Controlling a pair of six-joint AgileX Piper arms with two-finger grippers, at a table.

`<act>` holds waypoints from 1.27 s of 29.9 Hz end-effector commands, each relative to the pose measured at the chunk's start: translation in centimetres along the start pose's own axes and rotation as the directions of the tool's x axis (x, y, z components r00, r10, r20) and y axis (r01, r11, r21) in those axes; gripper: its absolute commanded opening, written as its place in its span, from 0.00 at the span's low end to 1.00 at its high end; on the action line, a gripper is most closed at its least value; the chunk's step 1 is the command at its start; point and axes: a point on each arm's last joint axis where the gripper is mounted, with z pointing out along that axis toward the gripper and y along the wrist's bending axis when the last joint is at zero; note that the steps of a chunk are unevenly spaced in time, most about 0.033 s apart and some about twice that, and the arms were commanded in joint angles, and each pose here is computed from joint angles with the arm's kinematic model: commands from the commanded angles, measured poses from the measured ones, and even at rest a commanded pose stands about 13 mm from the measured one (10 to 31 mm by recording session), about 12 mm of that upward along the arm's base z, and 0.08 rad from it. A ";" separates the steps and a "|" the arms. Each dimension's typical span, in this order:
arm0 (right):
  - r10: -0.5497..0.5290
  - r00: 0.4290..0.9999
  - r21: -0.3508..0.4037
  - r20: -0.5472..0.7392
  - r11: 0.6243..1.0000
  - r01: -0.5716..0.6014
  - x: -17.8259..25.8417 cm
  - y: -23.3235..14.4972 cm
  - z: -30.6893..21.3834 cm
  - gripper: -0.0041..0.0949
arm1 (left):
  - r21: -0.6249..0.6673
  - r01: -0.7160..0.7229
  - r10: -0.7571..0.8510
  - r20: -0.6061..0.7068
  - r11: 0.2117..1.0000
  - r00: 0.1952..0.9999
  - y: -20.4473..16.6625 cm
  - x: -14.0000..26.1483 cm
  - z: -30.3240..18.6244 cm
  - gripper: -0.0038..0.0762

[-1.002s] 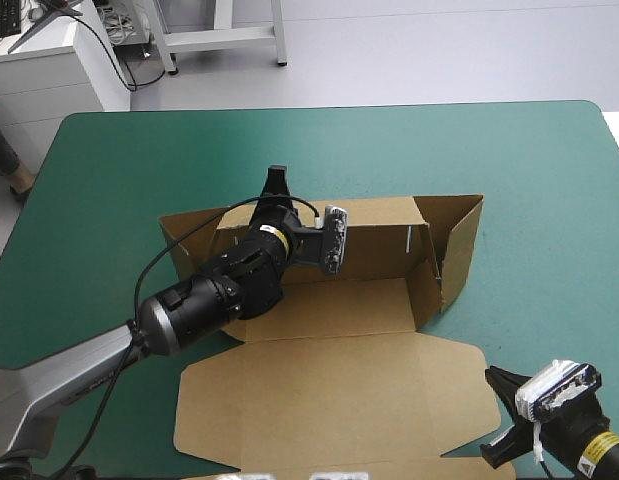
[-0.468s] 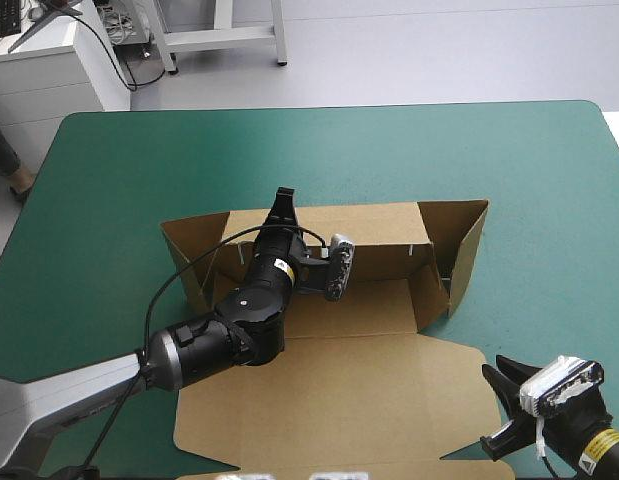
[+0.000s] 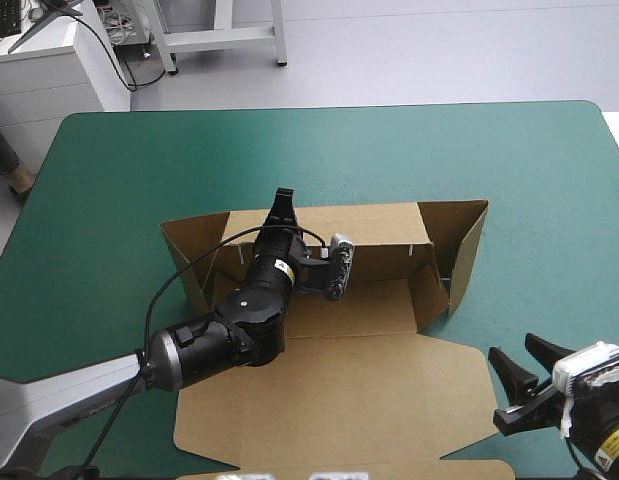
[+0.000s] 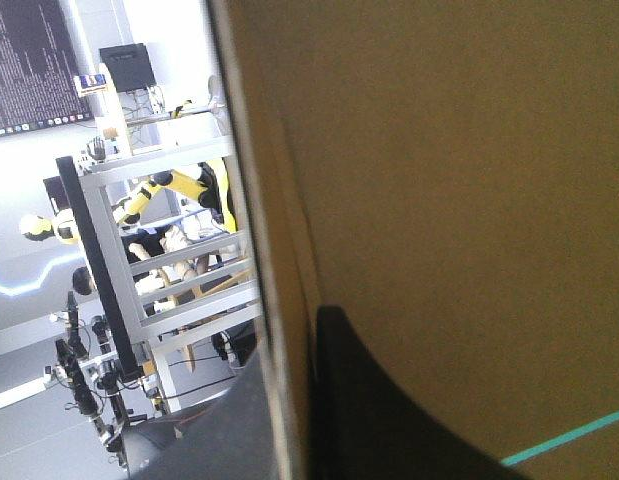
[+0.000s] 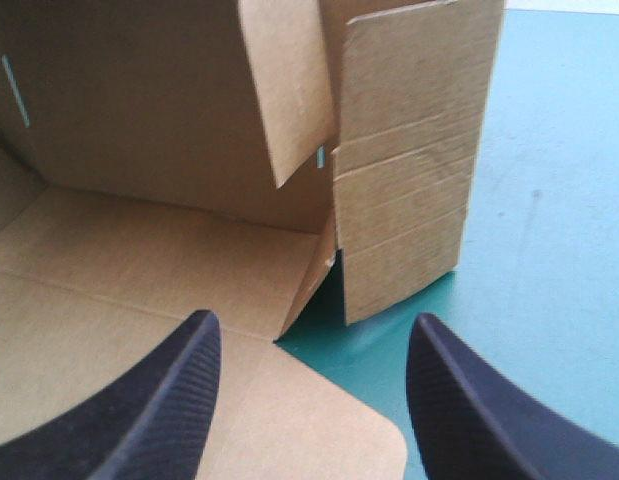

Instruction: Fold the box

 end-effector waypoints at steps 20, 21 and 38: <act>-0.133 0.988 0.306 -0.085 0.940 0.153 -15.7 0.3 4.7 0.46 | -0.026 0.040 -0.039 0.031 0.999 0.999 0.9 0.1 -0.9 0.04; -0.145 0.986 0.311 -0.080 0.936 0.163 -16.6 0.4 5.1 0.44 | -0.026 0.040 -0.039 0.036 0.999 0.999 0.9 0.1 -0.9 0.04; -0.145 0.959 0.212 -0.242 0.957 0.199 -24.1 -1.1 16.4 0.43 | -0.026 0.047 -0.046 0.048 0.999 0.998 0.9 0.0 -0.9 0.04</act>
